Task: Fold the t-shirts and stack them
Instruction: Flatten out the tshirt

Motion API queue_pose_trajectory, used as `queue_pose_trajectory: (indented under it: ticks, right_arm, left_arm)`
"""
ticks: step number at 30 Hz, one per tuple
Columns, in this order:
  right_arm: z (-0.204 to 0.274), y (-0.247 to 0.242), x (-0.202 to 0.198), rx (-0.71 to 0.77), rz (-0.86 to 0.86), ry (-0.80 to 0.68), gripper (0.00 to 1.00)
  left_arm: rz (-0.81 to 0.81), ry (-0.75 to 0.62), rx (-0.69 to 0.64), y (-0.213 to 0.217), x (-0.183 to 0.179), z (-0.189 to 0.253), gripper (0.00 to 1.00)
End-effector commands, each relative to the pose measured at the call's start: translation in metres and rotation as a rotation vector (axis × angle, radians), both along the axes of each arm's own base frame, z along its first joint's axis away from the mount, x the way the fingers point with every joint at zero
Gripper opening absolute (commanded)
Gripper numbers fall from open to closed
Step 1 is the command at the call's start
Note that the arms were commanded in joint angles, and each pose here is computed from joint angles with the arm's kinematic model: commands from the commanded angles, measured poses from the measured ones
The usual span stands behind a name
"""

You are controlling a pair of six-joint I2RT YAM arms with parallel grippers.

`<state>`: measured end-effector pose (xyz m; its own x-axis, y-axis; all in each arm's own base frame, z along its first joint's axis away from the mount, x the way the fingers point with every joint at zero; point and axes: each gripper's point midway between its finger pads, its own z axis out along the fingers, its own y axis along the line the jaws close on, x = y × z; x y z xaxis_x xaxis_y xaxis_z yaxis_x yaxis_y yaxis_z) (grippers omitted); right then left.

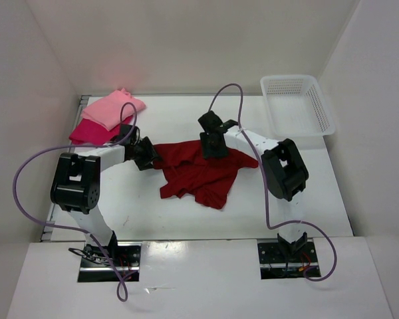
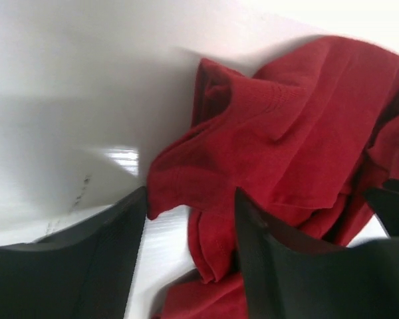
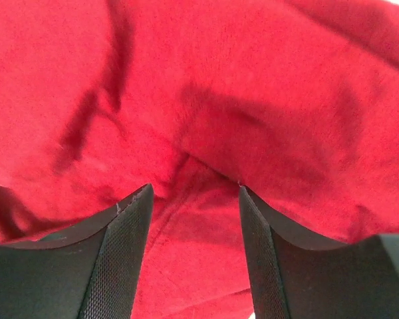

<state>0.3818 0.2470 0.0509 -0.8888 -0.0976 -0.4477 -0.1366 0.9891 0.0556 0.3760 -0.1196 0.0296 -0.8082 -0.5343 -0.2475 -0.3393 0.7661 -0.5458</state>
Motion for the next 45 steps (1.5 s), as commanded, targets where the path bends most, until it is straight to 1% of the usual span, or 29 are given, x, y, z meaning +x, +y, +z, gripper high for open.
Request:
queue_pose_trajectory:
  ticks: [1,2,3,4,5,6,7,8,9,10,11,12,13,16,17,18,19,21,22,23,26,28,29,30,31,35,38,41,45]
  right_arm:
    - [0.004,0.003,-0.017,-0.004,0.0,0.021,0.6]
    - [0.004,0.004,-0.018,0.004,0.005,0.027,0.59]
    - [0.002,0.006,-0.016,0.008,-0.005,0.029,0.52]
    - [0.003,0.009,-0.015,0.02,-0.001,0.027,0.46]
    - [0.006,0.01,-0.012,0.026,-0.001,0.018,0.37]
    - [0.011,0.013,-0.009,0.035,-0.001,0.005,0.22]
    - [0.014,0.014,-0.006,0.038,-0.014,-0.006,0.16]
    - [0.024,0.016,-0.003,0.053,-0.014,-0.025,0.11]
    - [0.031,0.014,-0.001,0.056,-0.028,-0.046,0.04]
    - [0.053,0.016,0.002,0.087,-0.028,-0.088,0.03]
    - [0.07,0.016,0.005,0.097,-0.033,-0.118,0.01]
    - [0.082,0.015,0.004,0.107,-0.033,-0.131,0.0]
    - [0.114,0.017,0.007,0.147,-0.025,-0.193,0.0]
    - [0.159,0.015,0.002,0.197,-0.01,-0.256,0.0]
    - [0.193,0.016,0.0,0.246,-0.003,-0.311,0.0]
    - [0.211,0.015,-0.001,0.266,0.005,-0.348,0.0]
    - [0.245,0.014,-0.007,0.317,0.015,-0.399,0.0]
    - [0.284,0.017,-0.022,0.392,0.076,-0.446,0.0]
    - [0.316,0.019,-0.026,0.457,0.098,-0.512,0.0]
    - [0.352,0.013,-0.041,0.521,0.119,-0.581,0.0]
    - [0.431,0.004,-0.078,0.681,0.188,-0.729,0.0]
    - [0.449,-0.005,-0.095,0.721,0.194,-0.767,0.0]
    - [0.464,-0.018,-0.112,0.747,0.199,-0.812,0.0]
    - [0.449,-0.018,-0.119,0.742,0.214,-0.778,0.0]
    - [0.445,-0.029,-0.117,0.734,0.194,-0.787,0.0]
    - [0.418,-0.081,-0.113,0.668,0.059,-0.771,0.0]
    - [0.434,-0.09,-0.131,0.719,0.073,-0.812,0.0]
    - [0.473,-0.089,-0.152,0.783,0.131,-0.879,0.0]
    - [0.509,-0.084,-0.184,0.862,0.239,-0.936,0.0]
  left_arm:
    - [-0.046,0.039,0.04,-0.005,-0.007,-0.021,0.58]
    - [-0.062,0.03,0.032,-0.011,-0.007,-0.02,0.53]
    - [-0.063,0.041,0.004,-0.016,-0.006,-0.02,0.49]
    - [-0.067,0.025,-0.014,-0.023,-0.002,-0.015,0.36]
    - [-0.072,0.014,-0.024,-0.024,0.0,-0.013,0.29]
    - [-0.066,-0.003,-0.043,-0.027,0.005,-0.003,0.22]
    - [-0.057,-0.011,-0.05,-0.028,0.006,0.002,0.16]
    - [-0.058,-0.05,-0.055,-0.029,0.016,0.018,0.09]
    - [-0.065,-0.088,-0.069,-0.032,0.02,0.036,0.06]
    - [-0.048,-0.109,-0.085,-0.029,0.026,0.049,0.04]
    - [-0.036,-0.168,-0.11,-0.028,0.034,0.076,0.0]
    - [-0.02,-0.194,-0.139,-0.021,0.039,0.092,0.0]
    - [-0.006,-0.24,-0.155,-0.016,0.042,0.113,0.0]
    - [0.032,-0.338,-0.192,0.001,0.059,0.159,0.0]
    - [0.045,-0.366,-0.212,0.004,0.061,0.175,0.0]
    - [0.047,-0.395,-0.234,0.007,0.063,0.189,0.0]
    - [0.072,-0.44,-0.243,0.02,0.068,0.21,0.0]
    - [0.099,-0.494,-0.283,0.033,0.07,0.24,0.0]
    - [0.135,-0.554,-0.281,0.054,0.071,0.263,0.0]
    - [0.153,-0.61,-0.278,0.064,0.073,0.288,0.0]
    - [0.202,-0.711,-0.263,0.092,0.064,0.334,0.0]
    - [0.21,-0.778,-0.278,0.1,0.057,0.365,0.0]
    - [0.228,-0.818,-0.263,0.111,0.054,0.381,0.0]
    - [0.234,-0.847,-0.264,0.114,0.053,0.395,0.0]
    - [0.214,-0.895,-0.276,0.111,0.05,0.422,0.0]
    - [0.187,-0.988,-0.318,0.106,0.036,0.473,0.0]
    - [0.176,-1.023,-0.312,0.104,0.029,0.495,0.0]
    - [0.165,-1.09,-0.297,0.101,0.007,0.526,0.0]
    - [0.182,-1.201,-0.2,0.104,-0.021,0.568,0.0]
